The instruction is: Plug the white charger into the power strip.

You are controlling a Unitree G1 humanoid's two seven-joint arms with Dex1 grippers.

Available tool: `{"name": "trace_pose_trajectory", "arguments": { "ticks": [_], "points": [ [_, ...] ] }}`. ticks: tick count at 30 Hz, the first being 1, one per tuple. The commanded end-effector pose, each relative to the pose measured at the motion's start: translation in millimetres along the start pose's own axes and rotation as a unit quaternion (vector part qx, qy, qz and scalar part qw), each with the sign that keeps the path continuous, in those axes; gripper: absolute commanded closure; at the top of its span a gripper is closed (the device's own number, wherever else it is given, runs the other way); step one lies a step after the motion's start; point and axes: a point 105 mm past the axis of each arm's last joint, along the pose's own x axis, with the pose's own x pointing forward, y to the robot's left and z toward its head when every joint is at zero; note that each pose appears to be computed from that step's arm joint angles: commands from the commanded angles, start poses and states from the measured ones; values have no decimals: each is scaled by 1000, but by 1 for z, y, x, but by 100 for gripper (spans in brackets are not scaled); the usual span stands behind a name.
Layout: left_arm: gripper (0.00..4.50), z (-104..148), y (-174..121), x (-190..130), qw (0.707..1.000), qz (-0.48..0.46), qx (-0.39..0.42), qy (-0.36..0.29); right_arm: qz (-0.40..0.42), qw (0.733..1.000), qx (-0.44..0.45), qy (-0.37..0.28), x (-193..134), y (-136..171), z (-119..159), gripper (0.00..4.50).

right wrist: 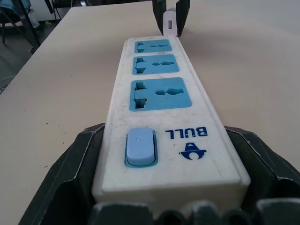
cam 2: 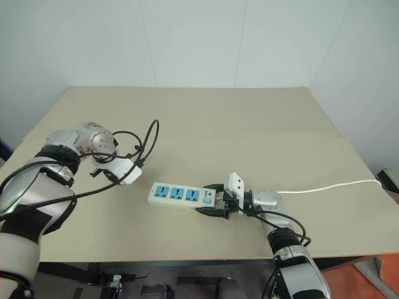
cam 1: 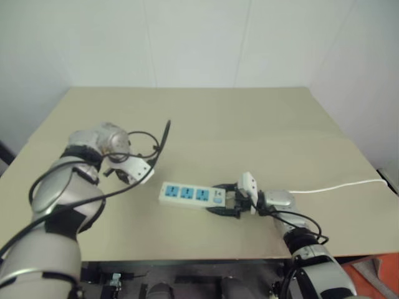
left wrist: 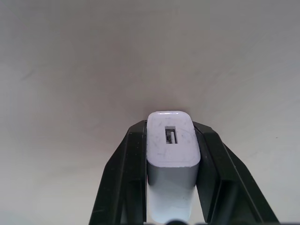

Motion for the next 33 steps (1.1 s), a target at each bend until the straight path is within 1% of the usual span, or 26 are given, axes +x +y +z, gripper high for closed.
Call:
{"name": "trace_pose_trajectory", "arguments": {
  "ticks": [1,4,5,6,7,8,10,12,13,15,18,22,27,30,33],
  "points": [
    [348,4,18,-28,997,61,-11,-35,5,1000,6,2,1,3,-3,108],
    [348,17,33,-50,987,115,-26,-108,8,1000,4,2,2,3,-3,108],
    [348,23,37,-58,981,133,-27,-140,9,1000,4,2,2,3,-3,108],
    [348,32,43,-69,969,159,-28,-188,11,1000,4,2,2,4,-3,108],
    [348,41,50,-80,952,187,-37,-241,13,1000,5,2,2,4,-3,108],
    [348,51,58,-94,928,216,-45,-300,15,1000,8,1,2,5,-4,108],
    [348,68,70,-122,867,266,-62,-417,24,1000,13,2,2,7,-4,108],
    [348,77,73,-144,816,287,-73,-496,34,999,16,0,3,8,-5,108],
    [348,81,71,-150,802,289,-71,-518,40,999,18,-1,3,9,-4,108],
    [348,87,61,-156,788,281,-62,-544,52,998,21,-6,3,10,-2,108],
    [348,96,47,-157,780,270,-50,-562,71,997,20,0,4,13,-2,108],
    [348,104,28,-154,764,254,-56,-590,92,995,24,16,5,18,-9,108],
    [348,114,8,-152,741,242,-73,-622,99,994,37,28,6,21,-16,108],
    [348,119,0,-147,732,235,-83,-634,104,993,39,31,6,23,-18,108],
    [348,125,-6,-138,730,227,-87,-639,109,993,37,32,7,23,-18,108]
  ]
}}
